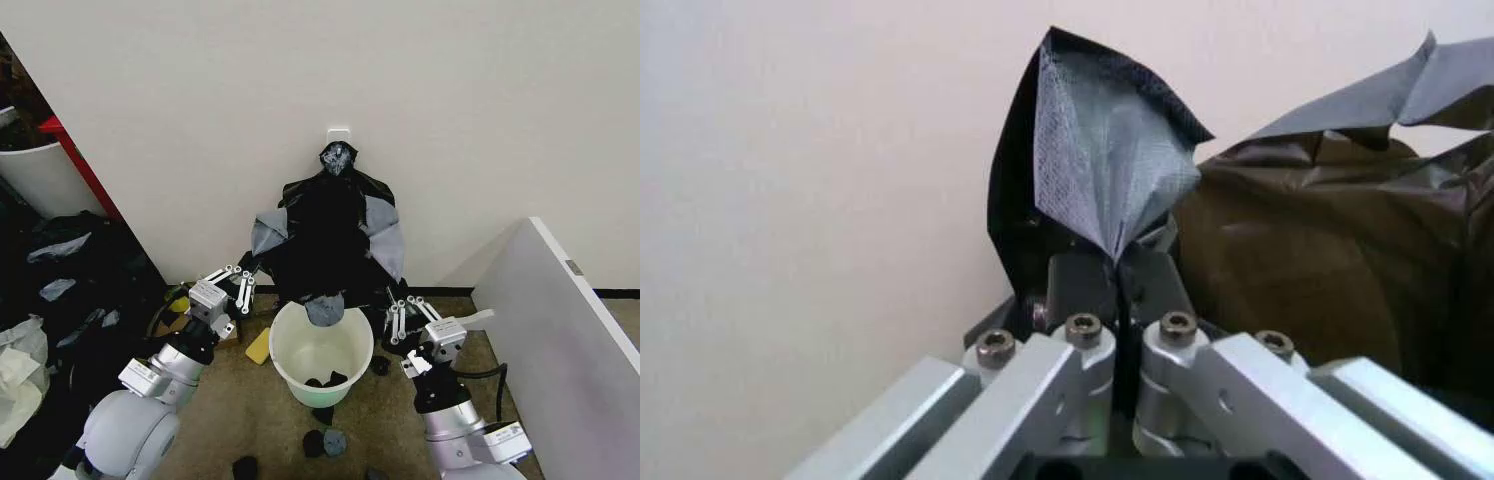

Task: Place the garbage bag over the trash bin.

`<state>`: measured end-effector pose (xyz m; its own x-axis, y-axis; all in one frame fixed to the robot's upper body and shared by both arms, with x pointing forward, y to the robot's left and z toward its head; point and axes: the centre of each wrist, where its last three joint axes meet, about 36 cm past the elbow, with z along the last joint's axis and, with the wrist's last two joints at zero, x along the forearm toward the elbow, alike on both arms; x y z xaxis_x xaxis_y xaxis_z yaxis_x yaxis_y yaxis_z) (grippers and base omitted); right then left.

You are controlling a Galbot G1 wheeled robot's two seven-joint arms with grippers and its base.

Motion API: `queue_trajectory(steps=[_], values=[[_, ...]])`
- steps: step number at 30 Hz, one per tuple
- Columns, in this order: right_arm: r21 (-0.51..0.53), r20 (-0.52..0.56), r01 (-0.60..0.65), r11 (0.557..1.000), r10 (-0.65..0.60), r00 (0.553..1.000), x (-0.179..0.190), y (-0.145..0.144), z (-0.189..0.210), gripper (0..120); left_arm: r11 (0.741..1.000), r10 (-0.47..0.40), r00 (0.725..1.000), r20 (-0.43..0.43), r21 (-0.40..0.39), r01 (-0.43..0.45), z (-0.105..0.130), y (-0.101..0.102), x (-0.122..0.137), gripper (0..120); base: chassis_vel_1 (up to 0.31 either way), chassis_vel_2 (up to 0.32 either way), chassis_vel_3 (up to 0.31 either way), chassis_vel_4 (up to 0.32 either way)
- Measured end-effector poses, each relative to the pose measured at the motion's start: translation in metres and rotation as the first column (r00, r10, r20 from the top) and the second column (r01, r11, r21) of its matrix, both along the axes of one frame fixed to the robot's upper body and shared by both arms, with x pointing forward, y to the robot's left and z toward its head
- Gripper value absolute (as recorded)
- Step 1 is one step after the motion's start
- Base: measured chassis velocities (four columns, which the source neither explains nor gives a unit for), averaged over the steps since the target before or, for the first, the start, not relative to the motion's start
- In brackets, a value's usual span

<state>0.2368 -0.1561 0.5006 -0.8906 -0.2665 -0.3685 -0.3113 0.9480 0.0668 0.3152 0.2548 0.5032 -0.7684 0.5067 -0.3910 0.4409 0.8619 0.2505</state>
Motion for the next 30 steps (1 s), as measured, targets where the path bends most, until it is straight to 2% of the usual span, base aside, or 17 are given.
queue_trajectory(steps=[5, 9, 12, 18, 24, 30], values=[[0.016, 0.005, -0.003, 1.0, 0.003, 1.0, -0.001, -0.001, 0.009, 0, 1.0, -0.014, 1.0, 0.009, -0.022, 0.015, 0.01, -0.002, -0.002, 0, 0.0, 0.0, 0.0, 0.0], [0.04, -0.049, -0.001, 0.999, 0.003, 0.999, -0.005, 0.001, 0.013, 0, 0.999, -0.017, 1.0, -0.006, -0.036, 0.016, 0.015, -0.004, -0.004, 0, 0.0, 0.0, 0.0, 0.0], [0.054, -0.099, 0.004, 0.999, 0.001, 0.995, -0.006, 0.002, 0.014, 0, 0.999, -0.002, 0.999, -0.043, -0.04, 0.0, 0.013, -0.006, -0.005, 0, 0.0, 0.0, 0.0, 0.0], [0.071, -0.263, 0.015, 0.997, 0.004, 0.965, -0.006, 0.005, 0.017, 0, 0.998, 0.024, 0.982, -0.186, -0.057, -0.036, 0.012, -0.013, -0.009, 0, 0.0, 0.0, 0.0, 0.0], [0.071, -0.325, 0.013, 0.997, 0.011, 0.945, -0.001, 0.005, 0.018, 0, 0.998, 0.028, 0.962, -0.27, -0.048, -0.043, 0.015, -0.012, -0.006, 0, 0.0, 0.0, 0.0, 0.0], [0.047, -0.363, 0.024, 0.999, -0.005, 0.932, 0.007, 0.007, 0.006, 0, 0.998, 0.036, 0.945, -0.324, -0.036, -0.05, 0.002, -0.011, -0.001, 0, 0.0, 0.0, 0.0, 0.0]])
